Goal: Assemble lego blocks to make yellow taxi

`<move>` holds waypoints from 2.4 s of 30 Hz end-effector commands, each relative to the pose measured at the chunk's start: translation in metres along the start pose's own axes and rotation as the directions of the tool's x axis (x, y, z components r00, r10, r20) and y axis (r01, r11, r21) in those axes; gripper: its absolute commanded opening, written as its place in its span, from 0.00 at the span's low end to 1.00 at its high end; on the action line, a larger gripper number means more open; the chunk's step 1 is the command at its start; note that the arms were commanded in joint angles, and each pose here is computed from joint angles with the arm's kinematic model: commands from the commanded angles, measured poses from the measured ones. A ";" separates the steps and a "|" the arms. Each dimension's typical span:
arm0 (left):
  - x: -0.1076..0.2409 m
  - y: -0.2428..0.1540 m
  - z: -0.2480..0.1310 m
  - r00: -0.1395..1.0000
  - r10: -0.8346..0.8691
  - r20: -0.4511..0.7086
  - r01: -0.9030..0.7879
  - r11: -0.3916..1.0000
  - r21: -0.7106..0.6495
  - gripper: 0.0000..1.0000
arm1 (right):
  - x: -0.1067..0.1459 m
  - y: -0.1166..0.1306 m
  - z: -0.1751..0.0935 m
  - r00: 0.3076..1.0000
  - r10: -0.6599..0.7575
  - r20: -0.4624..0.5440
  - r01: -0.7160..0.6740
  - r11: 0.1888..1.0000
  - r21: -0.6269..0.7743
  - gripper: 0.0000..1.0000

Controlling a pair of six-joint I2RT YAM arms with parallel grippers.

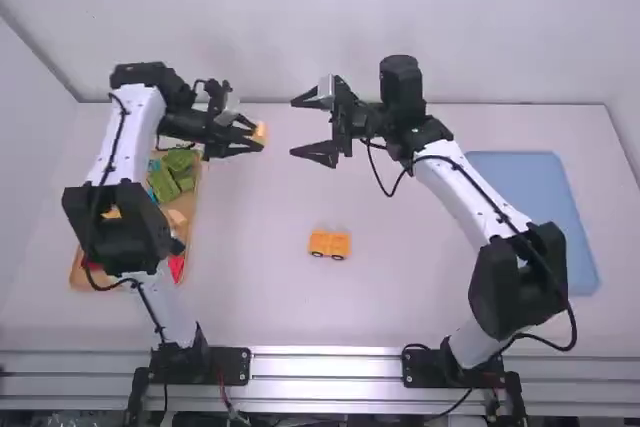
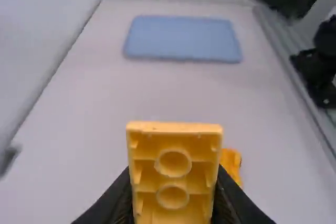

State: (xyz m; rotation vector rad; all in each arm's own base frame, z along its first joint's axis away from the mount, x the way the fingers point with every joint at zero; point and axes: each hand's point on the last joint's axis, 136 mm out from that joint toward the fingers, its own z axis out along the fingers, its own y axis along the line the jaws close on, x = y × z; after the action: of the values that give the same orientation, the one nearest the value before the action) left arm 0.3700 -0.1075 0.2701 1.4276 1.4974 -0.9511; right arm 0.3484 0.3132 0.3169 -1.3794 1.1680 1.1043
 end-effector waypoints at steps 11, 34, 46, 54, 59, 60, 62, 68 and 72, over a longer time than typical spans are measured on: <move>-0.076 -0.021 0.049 0.895 0.246 0.371 -0.262 0.965 -0.006 0.02 | -0.007 0.009 -0.010 0.994 0.098 0.045 -0.094 0.993 -0.072 0.83; -0.076 -0.020 0.052 0.883 0.284 0.373 -0.300 0.954 -0.014 0.03 | -0.011 0.017 0.001 0.998 0.036 0.056 -0.030 0.995 -0.099 0.22; -0.044 -0.015 0.063 0.972 0.133 0.195 -0.154 0.984 0.093 0.99 | -0.013 -0.022 -0.016 0.996 0.090 0.027 -0.092 0.988 0.122 0.00; 0.085 0.074 0.060 0.796 -0.527 -0.296 0.401 0.827 -0.394 0.99 | 0.025 -0.048 -0.081 0.925 0.307 -0.224 -0.120 0.794 0.596 0.00; 0.153 0.107 0.025 0.524 -0.837 -0.154 0.395 0.400 -0.827 0.99 | 0.053 -0.030 -0.113 0.802 0.495 -0.335 -0.060 0.624 0.779 0.00; 0.157 0.106 0.029 0.524 -0.838 -0.150 0.395 0.395 -0.829 0.99 | 0.063 -0.022 -0.116 0.763 0.530 -0.369 -0.043 0.611 0.790 0.00; 0.158 0.110 0.042 0.542 -0.834 -0.101 0.447 0.388 -0.806 0.99 | 0.079 -0.008 -0.116 0.700 0.592 -0.399 -0.052 0.600 0.799 0.00; 0.160 0.115 0.026 0.466 -0.882 0.064 0.505 0.206 -0.838 0.73 | 0.107 0.009 -0.110 0.620 0.653 -0.436 -0.084 0.608 0.790 0.00; 0.120 0.107 0.005 0.529 -0.842 0.103 0.462 0.184 -0.868 0.73 | 0.130 0.019 -0.114 0.565 0.708 -0.423 -0.123 0.579 0.806 0.00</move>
State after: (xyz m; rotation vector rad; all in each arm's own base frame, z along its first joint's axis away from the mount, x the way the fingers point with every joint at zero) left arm 0.4787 -0.0697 0.1011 0.2312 2.6634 -0.2508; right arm 0.3534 0.1942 0.2175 -0.8842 2.2996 0.2598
